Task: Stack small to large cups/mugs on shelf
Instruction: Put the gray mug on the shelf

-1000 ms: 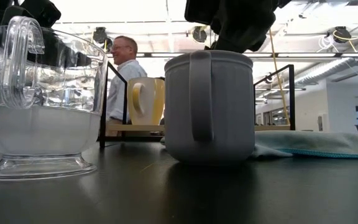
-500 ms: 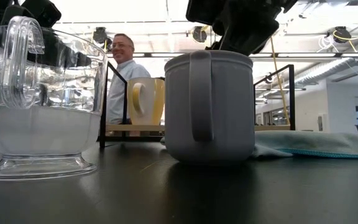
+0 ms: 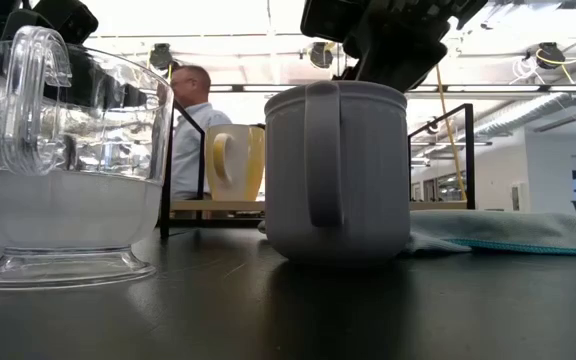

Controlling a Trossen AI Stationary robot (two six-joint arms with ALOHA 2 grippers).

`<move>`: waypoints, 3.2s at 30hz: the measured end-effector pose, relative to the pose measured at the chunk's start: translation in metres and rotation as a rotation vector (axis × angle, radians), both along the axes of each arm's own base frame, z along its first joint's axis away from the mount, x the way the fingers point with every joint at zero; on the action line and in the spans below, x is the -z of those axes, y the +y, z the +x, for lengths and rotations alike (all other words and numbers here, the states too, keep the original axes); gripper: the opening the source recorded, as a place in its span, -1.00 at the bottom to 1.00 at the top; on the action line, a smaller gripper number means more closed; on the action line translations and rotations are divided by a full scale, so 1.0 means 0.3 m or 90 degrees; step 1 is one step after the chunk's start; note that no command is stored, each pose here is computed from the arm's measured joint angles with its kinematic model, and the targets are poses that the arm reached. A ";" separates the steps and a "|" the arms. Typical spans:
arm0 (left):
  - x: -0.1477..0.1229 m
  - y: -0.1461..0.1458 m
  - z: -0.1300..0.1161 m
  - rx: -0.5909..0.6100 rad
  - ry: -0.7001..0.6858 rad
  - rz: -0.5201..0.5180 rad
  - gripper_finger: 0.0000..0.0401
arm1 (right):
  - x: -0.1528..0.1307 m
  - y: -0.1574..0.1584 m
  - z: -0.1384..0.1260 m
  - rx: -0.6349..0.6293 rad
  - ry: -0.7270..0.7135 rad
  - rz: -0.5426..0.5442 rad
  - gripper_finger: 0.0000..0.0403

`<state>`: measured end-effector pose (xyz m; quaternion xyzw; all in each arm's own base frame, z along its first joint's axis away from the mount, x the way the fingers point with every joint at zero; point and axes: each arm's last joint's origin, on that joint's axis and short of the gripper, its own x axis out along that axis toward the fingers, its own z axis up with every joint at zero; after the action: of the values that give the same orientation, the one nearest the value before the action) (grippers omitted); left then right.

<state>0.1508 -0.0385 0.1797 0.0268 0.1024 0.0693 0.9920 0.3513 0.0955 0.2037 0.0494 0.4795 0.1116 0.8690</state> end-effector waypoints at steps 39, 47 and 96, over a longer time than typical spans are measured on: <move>0.009 0.001 -0.002 -0.003 0.016 -0.010 -0.90 | -0.067 -0.002 -0.018 0.004 -0.047 -0.004 -0.98; 0.009 0.001 -0.002 -0.003 0.016 -0.010 -0.90 | -0.128 -0.012 -0.051 0.021 -0.060 0.010 -0.99; 0.023 0.002 -0.006 -0.004 0.045 0.006 -0.90 | -0.245 -0.742 -0.068 0.116 -0.031 -0.171 -1.00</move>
<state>0.1490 -0.0378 0.1727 0.0336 0.1370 0.0718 0.9874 0.3310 -0.1270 0.2772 -0.0264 0.4624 -0.0314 0.8857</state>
